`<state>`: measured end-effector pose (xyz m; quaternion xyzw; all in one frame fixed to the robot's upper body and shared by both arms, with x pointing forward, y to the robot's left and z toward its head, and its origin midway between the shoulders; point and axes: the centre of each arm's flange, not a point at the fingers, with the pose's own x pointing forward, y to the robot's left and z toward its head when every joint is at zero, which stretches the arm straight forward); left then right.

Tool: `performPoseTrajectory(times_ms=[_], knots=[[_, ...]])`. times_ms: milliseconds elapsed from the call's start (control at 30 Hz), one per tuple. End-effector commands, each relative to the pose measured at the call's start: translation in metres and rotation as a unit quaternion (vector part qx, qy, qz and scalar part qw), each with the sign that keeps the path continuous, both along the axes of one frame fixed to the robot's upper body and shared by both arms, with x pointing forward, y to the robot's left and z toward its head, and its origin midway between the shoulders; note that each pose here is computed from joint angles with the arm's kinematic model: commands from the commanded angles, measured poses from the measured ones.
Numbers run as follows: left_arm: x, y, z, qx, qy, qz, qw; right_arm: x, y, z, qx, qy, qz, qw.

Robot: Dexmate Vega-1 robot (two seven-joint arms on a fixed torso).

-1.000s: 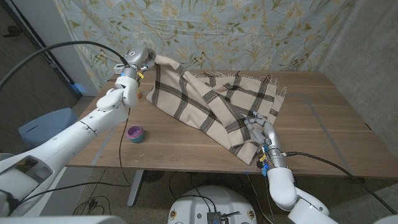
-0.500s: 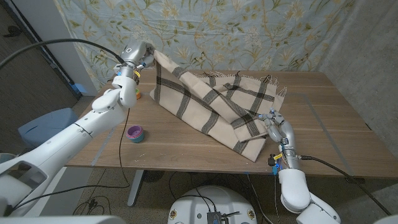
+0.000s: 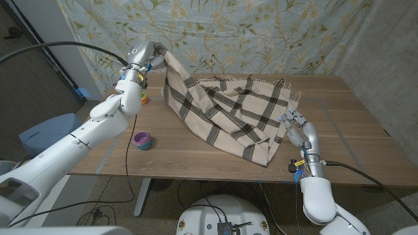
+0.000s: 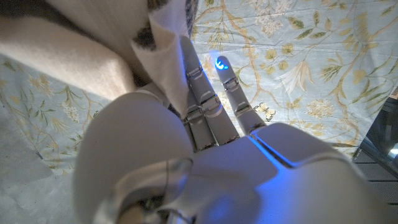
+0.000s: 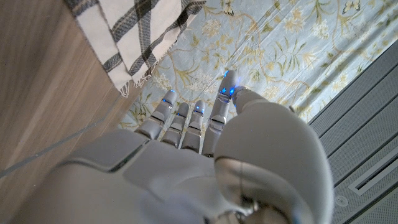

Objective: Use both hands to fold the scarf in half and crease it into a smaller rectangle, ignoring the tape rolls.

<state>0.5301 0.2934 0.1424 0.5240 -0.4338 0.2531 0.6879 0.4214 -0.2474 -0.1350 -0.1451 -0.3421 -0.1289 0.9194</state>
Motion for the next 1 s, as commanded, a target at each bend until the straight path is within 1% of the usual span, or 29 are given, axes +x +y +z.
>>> performPoseTrajectory(times_ms=[33, 100, 167, 300, 433, 500, 567, 767, 833, 1000], knots=[[0.008, -0.017, -0.007, 0.025, 0.043, 0.003, 0.999, -0.003, 0.029, 0.003, -0.156, 0.037, -0.055, 0.9855], [0.011, -0.023, -0.006, 0.040, 0.047, 0.016, 0.998, -0.002, 0.037, 0.003, -0.178, 0.038, -0.056, 0.9817], [0.013, -0.028, -0.003, 0.056, 0.044, 0.038, 0.997, -0.002, 0.046, 0.003, -0.204, 0.041, -0.061, 0.9762], [0.021, -0.032, 0.007, 0.080, 0.042, 0.075, 0.993, -0.003, 0.065, 0.000, -0.253, 0.046, -0.067, 0.9641], [0.028, -0.034, 0.014, 0.090, 0.042, 0.099, 0.990, -0.001, 0.077, -0.003, -0.280, 0.053, -0.064, 0.9564], [0.030, -0.036, 0.017, 0.098, 0.041, 0.113, 0.988, 0.000, 0.082, -0.004, -0.297, 0.060, -0.069, 0.9505], [0.031, -0.037, 0.020, 0.102, 0.043, 0.118, 0.987, 0.001, 0.087, -0.005, -0.315, 0.065, -0.073, 0.9440], [0.024, -0.045, 0.027, 0.121, 0.045, 0.125, 0.984, 0.007, 0.099, -0.010, -0.352, 0.088, -0.080, 0.9283], [0.021, -0.047, 0.029, 0.128, 0.046, 0.123, 0.983, 0.009, 0.102, -0.012, -0.359, 0.094, -0.080, 0.9250], [0.011, -0.053, 0.030, 0.145, 0.047, 0.116, 0.982, 0.010, 0.109, -0.013, -0.386, 0.108, -0.090, 0.9118]])
